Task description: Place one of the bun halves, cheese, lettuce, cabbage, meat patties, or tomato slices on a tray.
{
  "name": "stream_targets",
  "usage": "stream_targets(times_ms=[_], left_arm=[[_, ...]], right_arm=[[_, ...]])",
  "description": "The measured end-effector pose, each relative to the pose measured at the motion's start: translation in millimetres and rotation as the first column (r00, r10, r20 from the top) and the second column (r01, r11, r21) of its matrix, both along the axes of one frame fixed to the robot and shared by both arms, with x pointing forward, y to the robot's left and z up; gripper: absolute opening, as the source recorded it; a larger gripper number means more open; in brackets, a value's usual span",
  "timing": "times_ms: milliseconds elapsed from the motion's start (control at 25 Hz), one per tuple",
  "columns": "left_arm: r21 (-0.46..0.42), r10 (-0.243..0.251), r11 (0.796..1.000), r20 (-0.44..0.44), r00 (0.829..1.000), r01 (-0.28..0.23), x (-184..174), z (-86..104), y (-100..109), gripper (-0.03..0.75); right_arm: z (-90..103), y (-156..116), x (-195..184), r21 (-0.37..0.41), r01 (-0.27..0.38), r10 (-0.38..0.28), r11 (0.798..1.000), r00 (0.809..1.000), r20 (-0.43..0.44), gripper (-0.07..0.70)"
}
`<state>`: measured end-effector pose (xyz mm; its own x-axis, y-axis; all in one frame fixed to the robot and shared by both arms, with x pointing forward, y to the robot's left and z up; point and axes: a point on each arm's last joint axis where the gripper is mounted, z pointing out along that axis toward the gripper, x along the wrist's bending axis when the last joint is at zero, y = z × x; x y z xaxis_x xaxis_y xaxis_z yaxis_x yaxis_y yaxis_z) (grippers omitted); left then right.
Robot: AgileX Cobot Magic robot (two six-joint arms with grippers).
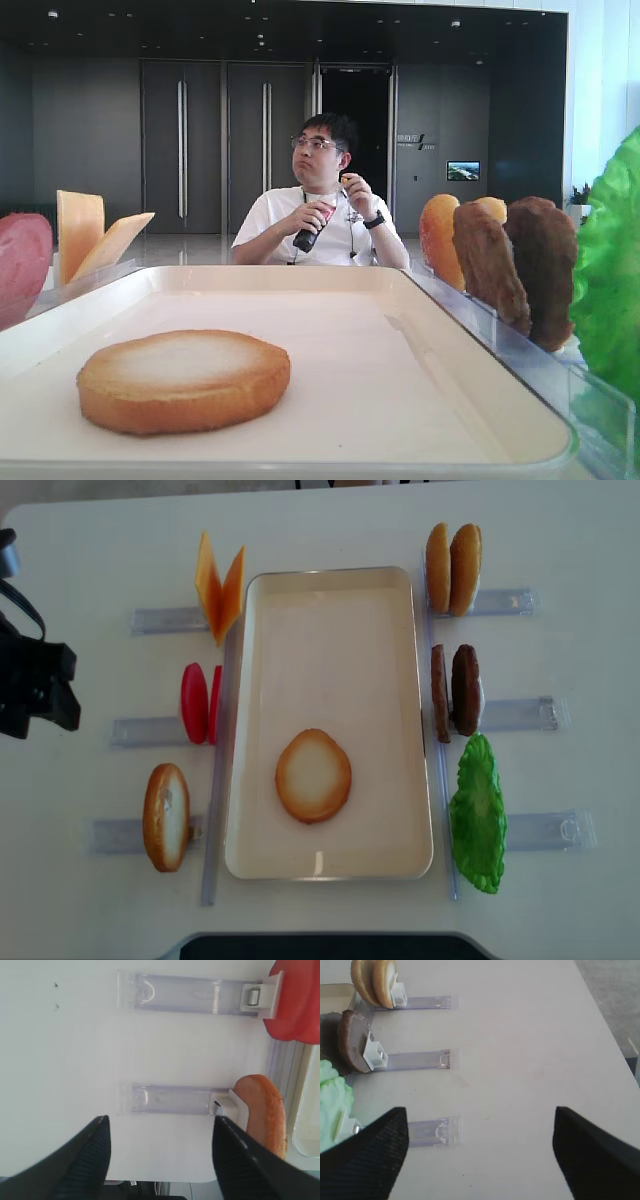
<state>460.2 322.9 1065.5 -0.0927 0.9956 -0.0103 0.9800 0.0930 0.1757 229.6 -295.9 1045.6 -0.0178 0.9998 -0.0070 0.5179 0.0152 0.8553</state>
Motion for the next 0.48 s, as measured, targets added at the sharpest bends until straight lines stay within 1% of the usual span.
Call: stream_targets(times_ms=[120, 240, 360, 440, 480], left_arm=[[0.007, -0.002, 1.000, 0.060, 0.998, 0.001, -12.5, 14.6, -1.2, 0.484], [0.027, -0.006, 1.000, 0.137, 0.991, 0.002, -29.2, 31.6, -1.9, 0.484], [0.037, -0.008, 0.999, 0.224, 0.975, 0.000, -50.1, 49.2, -4.0, 0.484], [0.044, -0.011, 0.999, 0.290, 0.957, -0.002, -67.5, 61.3, -5.8, 0.484], [0.048, -0.012, 0.999, 0.326, 0.945, -0.004, -76.9, 67.2, -6.8, 0.484]], right_arm=[[0.0, 0.0, 0.0, 0.000, 0.000, 0.000, 1.000, 1.000, 0.000, 0.589], [0.0, 0.0, 0.0, 0.000, 0.000, 0.000, 1.000, 1.000, 0.000, 0.589], [0.0, 0.0, 0.0, 0.000, 0.000, 0.000, 1.000, 1.000, 0.000, 0.589], [0.0, 0.0, 0.0, 0.000, 0.000, 0.000, 1.000, 1.000, 0.000, 0.589], [0.0, 0.0, 0.0, 0.000, 0.000, 0.000, 1.000, 1.000, 0.000, 0.589]])
